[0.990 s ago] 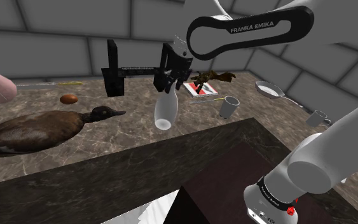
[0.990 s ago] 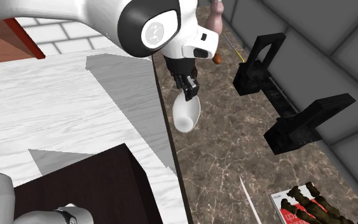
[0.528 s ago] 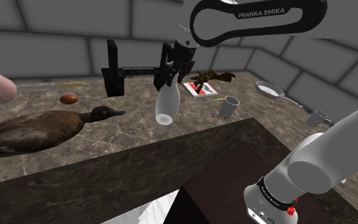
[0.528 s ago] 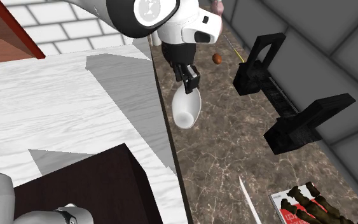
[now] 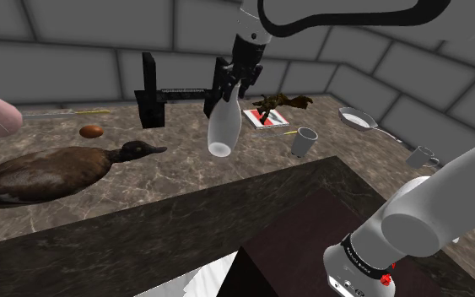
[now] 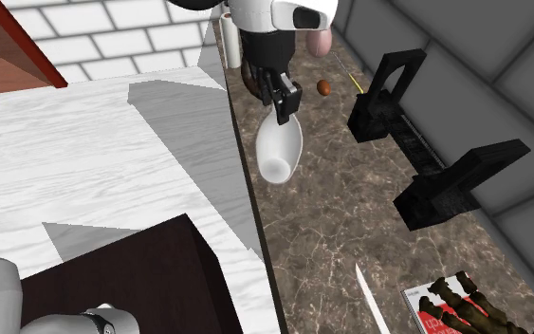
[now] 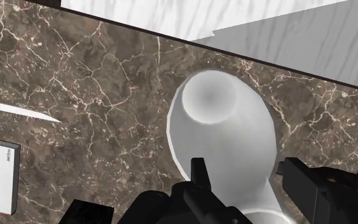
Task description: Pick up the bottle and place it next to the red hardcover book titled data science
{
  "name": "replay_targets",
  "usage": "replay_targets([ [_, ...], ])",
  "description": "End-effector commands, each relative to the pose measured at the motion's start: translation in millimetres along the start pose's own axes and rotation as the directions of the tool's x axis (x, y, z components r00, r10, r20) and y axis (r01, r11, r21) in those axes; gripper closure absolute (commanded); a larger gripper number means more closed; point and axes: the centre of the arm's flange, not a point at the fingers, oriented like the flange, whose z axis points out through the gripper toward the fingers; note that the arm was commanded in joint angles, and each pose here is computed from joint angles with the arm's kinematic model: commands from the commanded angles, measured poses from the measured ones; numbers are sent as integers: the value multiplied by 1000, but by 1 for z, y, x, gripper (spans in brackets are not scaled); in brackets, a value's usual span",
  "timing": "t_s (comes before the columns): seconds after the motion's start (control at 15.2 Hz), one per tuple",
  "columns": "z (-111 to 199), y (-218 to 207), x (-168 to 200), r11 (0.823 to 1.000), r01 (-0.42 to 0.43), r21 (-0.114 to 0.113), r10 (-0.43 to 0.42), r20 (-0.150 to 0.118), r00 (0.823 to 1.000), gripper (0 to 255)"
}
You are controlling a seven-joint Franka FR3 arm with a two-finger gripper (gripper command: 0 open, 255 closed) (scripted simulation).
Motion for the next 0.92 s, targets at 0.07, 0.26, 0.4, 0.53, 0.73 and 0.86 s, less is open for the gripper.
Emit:
replay_targets([
  [0.07, -15, 0, 2, 1000, 0, 0, 0, 0, 1000, 255],
  [0.26, -31, 0, 4, 1000, 0, 0, 0, 0, 1000, 255],
  [0.4, -41, 0, 5, 1000, 0, 0, 0, 0, 1000, 255],
  [0.53, -52, 0, 6, 1000, 0, 0, 0, 0, 1000, 255],
  [0.73, -68, 1, 8, 1000, 0, 0, 0, 0, 1000, 255],
  [0.86, -78, 1, 9, 1000, 0, 0, 0, 0, 1000, 255],
])
